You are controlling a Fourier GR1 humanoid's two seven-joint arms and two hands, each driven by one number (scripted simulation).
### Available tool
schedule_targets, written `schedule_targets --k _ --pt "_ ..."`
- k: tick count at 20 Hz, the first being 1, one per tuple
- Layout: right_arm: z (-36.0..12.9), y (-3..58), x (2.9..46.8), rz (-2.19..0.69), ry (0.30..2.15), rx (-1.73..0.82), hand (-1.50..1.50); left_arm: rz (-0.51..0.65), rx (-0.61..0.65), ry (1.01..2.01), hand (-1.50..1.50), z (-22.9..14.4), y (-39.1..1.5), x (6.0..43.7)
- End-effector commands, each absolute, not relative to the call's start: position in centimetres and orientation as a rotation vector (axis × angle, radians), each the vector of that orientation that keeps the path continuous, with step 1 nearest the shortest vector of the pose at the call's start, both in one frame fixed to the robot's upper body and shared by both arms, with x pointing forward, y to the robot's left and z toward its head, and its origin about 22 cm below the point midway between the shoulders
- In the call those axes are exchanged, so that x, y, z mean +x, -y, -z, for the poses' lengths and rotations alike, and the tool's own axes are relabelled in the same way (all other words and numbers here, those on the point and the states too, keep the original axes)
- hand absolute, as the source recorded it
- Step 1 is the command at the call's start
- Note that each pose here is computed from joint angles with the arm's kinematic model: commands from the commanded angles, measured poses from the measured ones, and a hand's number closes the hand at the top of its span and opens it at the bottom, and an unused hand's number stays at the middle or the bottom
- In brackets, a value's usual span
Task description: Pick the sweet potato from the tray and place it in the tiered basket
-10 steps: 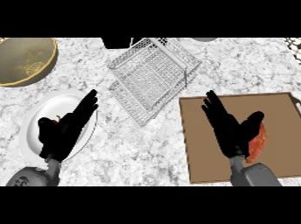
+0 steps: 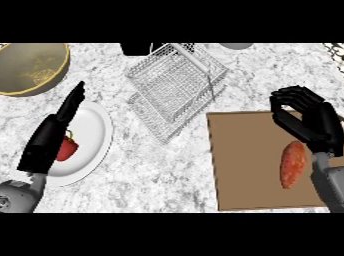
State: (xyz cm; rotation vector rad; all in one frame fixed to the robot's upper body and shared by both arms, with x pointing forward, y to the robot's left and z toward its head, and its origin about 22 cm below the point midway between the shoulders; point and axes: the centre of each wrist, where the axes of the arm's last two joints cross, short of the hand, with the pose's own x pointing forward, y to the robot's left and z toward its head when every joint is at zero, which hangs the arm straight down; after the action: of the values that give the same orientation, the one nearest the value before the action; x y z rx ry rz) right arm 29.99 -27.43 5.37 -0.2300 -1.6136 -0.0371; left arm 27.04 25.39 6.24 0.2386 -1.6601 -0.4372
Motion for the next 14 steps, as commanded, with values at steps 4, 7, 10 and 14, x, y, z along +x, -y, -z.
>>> schedule_targets --k 4,7,10,14 --pt "-7.2 28.7 28.9 0.200 1.690 -0.458 -1.50 0.483 0.316 1.742 0.00 -5.1 -24.8 26.4" --pt "-9.7 28.6 25.9 0.002 1.598 -0.429 -1.50 0.475 0.325 1.744 0.00 -5.4 -24.8 24.8" --pt "-11.3 31.2 26.9 -0.230 1.335 -0.535 -1.50 0.495 0.321 1.738 0.00 -5.2 -26.1 25.4" --pt "-13.3 33.3 26.1 -0.485 1.038 -0.721 -1.50 0.508 0.320 1.747 0.00 -5.6 -25.7 25.3"
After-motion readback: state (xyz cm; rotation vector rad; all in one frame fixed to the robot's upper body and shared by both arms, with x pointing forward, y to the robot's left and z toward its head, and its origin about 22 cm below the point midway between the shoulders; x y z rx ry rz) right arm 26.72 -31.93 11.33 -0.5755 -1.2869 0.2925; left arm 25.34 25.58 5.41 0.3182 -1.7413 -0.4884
